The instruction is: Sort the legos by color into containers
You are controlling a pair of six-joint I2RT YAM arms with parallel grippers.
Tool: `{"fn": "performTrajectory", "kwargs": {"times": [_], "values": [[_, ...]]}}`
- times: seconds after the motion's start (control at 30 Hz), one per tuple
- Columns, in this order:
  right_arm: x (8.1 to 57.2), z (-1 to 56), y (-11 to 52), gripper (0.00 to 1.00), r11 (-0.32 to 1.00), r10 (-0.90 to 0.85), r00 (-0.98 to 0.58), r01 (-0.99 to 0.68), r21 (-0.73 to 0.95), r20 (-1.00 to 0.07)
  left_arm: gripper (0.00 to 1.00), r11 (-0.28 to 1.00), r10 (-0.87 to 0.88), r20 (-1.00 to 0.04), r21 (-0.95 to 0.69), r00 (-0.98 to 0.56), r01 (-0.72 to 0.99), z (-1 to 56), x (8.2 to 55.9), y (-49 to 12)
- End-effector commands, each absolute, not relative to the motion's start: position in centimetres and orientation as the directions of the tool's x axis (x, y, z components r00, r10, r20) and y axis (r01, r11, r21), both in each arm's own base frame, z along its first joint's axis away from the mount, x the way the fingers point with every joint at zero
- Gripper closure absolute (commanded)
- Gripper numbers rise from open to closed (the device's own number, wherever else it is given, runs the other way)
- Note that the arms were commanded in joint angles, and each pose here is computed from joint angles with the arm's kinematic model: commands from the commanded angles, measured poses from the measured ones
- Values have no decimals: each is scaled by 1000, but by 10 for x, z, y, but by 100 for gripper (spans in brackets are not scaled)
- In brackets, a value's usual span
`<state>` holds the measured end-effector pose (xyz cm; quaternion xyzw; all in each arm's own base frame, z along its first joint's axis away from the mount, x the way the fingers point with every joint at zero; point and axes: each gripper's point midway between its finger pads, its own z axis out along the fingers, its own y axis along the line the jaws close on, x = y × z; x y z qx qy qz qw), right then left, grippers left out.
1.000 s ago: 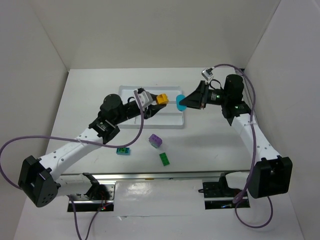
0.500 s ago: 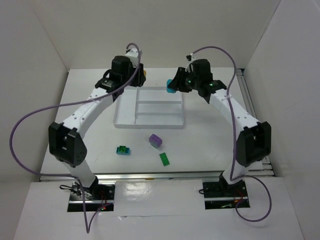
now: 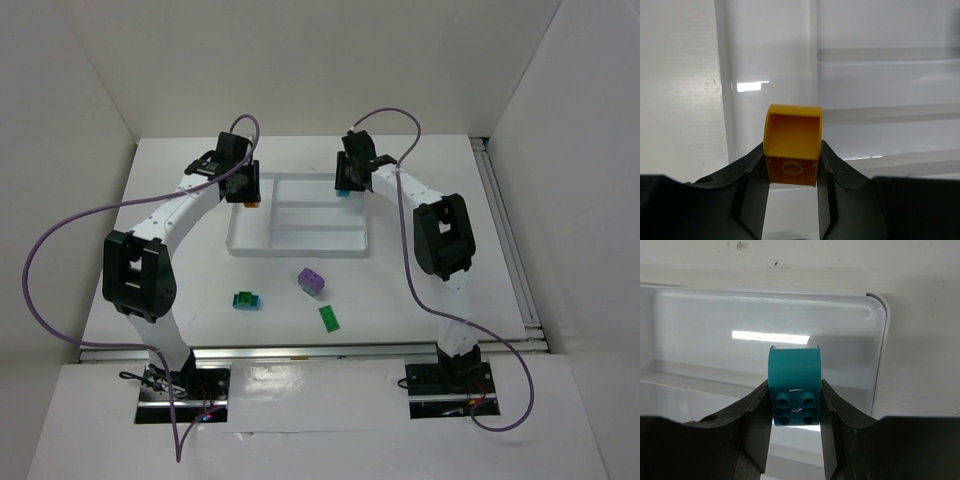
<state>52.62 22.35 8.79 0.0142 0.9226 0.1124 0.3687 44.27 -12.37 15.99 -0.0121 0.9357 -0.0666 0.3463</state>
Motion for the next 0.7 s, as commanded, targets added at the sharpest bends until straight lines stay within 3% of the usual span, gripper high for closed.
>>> {"fn": "performTrajectory", "kwargs": {"times": [0.0,0.07,0.13,0.2,0.27,0.3,0.43,0.5,0.53,0.67], "values": [[540,113,236,84,977,93,-678,-79,198,-729,100,990,-110,-644,-135,-757,-29,165,434,-111],[539,106,236,71,978,89,-686,-77,194,-722,100,990,-117,-629,-136,-768,-40,158,433,-111],[541,99,238,46,977,86,-694,-81,197,-714,100,992,-113,-609,-119,-785,-50,147,432,-109],[543,107,239,33,976,90,-686,-83,201,-722,100,991,-118,-587,-116,-801,-61,135,433,-110],[542,107,242,21,977,84,-684,-85,194,-724,92,992,-116,-577,-112,-809,-62,129,435,-110],[543,117,240,7,978,92,-667,-80,193,-740,81,991,-122,-563,-111,-817,-71,127,435,-111],[537,150,230,7,980,110,-622,-62,189,-775,74,992,-127,-533,-84,-837,-97,109,441,-108],[531,166,224,7,980,119,-600,-55,189,-791,61,992,-128,-546,-69,-828,-108,113,444,-105],[521,182,220,6,978,129,-577,-61,200,-806,44,991,-134,-539,-66,-831,-118,109,445,-101],[483,201,206,6,977,132,-560,-67,203,-818,13,991,-135,-542,-67,-830,-117,111,448,-102]]}}
